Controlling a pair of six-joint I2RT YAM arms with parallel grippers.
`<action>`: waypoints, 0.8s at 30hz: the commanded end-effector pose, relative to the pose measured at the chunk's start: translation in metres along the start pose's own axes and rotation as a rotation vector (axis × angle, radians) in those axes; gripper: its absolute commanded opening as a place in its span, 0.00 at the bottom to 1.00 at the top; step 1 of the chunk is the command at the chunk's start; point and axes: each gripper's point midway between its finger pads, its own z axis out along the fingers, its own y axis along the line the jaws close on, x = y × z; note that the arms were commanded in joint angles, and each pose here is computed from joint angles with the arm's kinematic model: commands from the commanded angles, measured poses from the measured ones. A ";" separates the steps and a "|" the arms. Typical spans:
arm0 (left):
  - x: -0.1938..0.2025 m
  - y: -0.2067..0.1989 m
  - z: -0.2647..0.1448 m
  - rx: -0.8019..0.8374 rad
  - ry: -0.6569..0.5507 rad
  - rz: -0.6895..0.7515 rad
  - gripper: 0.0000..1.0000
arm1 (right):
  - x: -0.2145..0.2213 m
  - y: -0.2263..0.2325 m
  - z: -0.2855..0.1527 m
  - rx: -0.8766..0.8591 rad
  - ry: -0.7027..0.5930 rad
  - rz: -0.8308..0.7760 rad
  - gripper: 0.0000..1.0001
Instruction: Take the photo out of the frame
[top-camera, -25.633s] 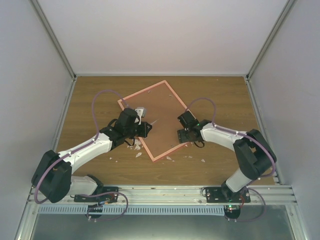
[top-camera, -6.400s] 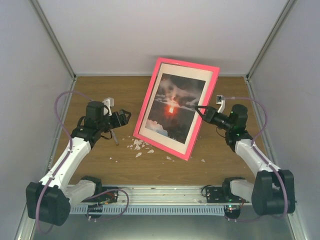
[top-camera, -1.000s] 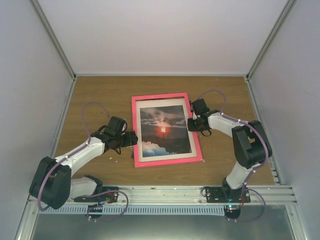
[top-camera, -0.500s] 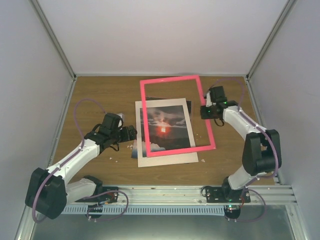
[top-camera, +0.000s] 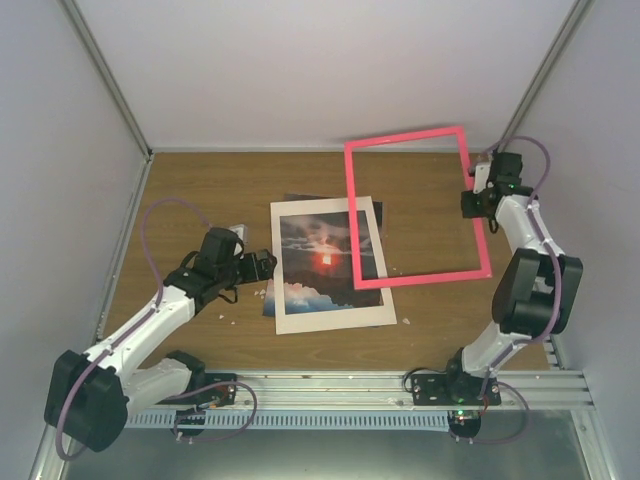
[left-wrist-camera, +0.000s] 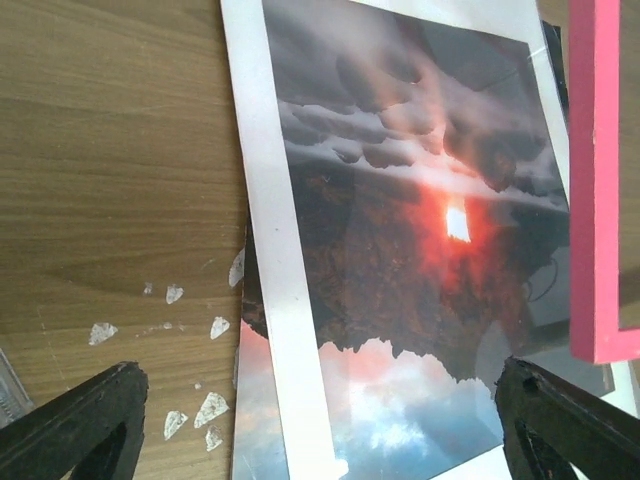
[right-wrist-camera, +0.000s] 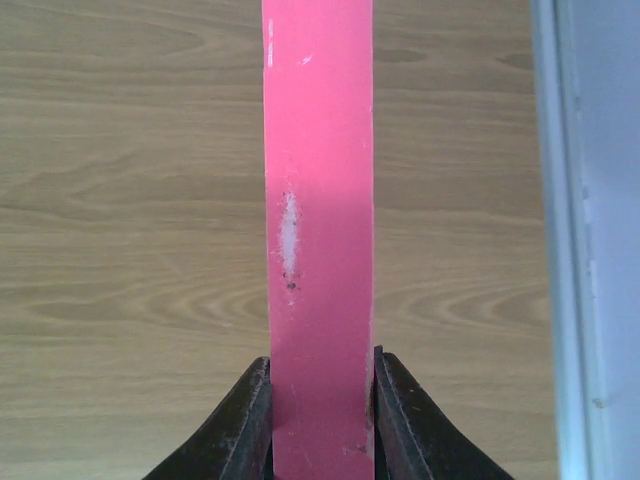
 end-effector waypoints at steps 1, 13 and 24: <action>-0.005 0.000 -0.006 -0.007 -0.076 0.024 0.96 | -0.004 -0.034 0.007 -0.017 0.028 -0.040 0.01; 0.000 -0.012 -0.010 0.025 -0.095 0.056 0.99 | 0.023 -0.127 0.033 0.140 0.159 0.001 0.01; 0.004 -0.008 -0.007 0.007 -0.081 0.052 0.99 | 0.047 -0.156 0.086 0.188 0.230 -0.023 0.01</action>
